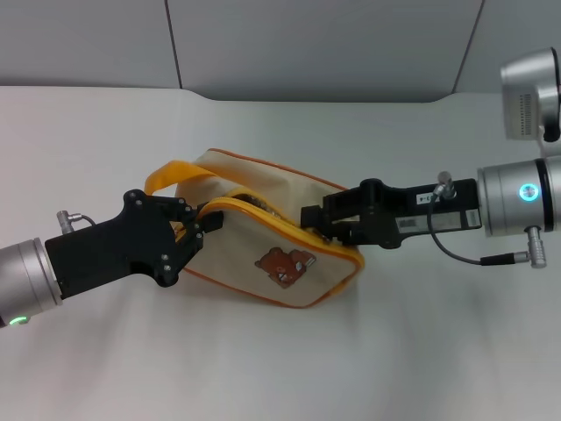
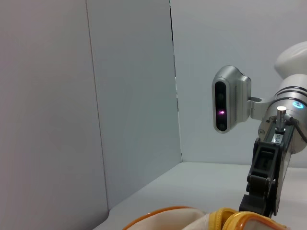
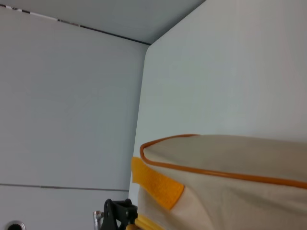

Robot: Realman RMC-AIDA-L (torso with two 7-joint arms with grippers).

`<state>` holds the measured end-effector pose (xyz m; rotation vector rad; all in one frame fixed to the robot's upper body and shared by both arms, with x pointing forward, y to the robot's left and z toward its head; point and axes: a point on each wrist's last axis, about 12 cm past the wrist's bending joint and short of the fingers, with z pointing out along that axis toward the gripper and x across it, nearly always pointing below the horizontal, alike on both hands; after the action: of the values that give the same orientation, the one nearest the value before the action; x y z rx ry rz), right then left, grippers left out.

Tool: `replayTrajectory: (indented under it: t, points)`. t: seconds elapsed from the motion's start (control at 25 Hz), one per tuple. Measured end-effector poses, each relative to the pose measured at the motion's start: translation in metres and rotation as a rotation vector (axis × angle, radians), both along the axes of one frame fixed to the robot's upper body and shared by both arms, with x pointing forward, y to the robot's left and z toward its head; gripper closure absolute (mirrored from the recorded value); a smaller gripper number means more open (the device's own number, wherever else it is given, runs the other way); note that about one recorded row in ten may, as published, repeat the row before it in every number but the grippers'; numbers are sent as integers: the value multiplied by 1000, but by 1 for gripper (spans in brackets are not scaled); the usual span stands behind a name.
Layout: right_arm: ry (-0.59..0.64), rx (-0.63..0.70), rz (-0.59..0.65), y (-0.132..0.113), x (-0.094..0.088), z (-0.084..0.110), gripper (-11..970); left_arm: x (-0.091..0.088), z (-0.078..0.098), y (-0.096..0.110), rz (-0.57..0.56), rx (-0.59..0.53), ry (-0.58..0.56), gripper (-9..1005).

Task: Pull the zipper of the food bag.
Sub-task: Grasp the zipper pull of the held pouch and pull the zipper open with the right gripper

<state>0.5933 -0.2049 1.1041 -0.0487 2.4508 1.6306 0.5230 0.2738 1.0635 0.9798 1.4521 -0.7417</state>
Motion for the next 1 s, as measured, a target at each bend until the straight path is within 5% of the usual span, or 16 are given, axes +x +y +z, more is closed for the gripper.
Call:
replayTrajectory:
  t: [0.16,0.68,1.0]
  points:
    - [-5,-11,22,5,-1,-1,601,0,0,0,0,0,0,901]
    - [-94,-46,31,-2,-2,-2,960,-2,-1,1,7,-7,3,896]
    - [-127,-164,-64,-36,-5,-10,952,-2,-2,5,37,-5,12,893]
